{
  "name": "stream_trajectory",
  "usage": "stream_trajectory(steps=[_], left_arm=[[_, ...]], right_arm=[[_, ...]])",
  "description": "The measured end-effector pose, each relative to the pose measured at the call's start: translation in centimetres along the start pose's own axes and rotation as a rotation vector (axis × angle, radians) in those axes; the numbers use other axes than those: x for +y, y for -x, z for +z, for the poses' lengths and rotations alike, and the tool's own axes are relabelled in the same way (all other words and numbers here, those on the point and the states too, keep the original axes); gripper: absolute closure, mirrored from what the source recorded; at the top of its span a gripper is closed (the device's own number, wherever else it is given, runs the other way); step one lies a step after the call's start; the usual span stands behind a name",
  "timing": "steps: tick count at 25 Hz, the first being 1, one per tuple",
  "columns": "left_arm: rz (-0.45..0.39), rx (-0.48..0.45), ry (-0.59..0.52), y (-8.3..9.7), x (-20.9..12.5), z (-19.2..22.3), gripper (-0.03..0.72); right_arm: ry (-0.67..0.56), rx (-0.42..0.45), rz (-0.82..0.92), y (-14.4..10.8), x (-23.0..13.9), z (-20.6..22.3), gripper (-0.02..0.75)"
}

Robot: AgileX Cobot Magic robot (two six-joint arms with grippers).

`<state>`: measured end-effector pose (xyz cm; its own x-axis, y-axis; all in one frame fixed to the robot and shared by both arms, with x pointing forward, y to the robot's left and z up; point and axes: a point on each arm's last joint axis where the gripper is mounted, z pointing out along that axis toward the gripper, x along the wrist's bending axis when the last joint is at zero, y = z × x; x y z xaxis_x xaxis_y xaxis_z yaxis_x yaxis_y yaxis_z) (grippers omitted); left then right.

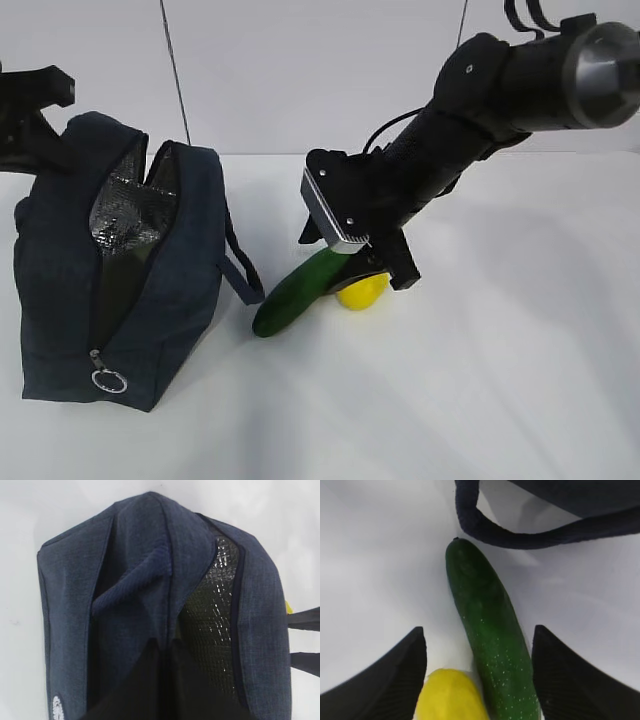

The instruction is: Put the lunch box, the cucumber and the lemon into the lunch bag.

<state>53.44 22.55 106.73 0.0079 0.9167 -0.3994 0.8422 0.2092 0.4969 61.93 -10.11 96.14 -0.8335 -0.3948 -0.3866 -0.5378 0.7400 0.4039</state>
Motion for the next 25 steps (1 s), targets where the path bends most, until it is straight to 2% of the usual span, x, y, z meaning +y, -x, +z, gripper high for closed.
stream_trajectory(steps=[9,21,25], left_arm=[[0.005,0.001,0.000,0.0,0.0,0.0,0.693],[0.008,0.001,0.000,0.0,0.0,0.0,0.693],[0.010,0.001,0.000,0.0,0.0,0.0,0.693]], right_arm=[[0.020,-0.016,-0.061,1.4,-1.0,2.9,0.235],[0.016,0.045,-0.092,0.7,-2.0,5.5,0.236],[0.006,0.040,-0.122,1.1,-2.5,6.2,0.236]])
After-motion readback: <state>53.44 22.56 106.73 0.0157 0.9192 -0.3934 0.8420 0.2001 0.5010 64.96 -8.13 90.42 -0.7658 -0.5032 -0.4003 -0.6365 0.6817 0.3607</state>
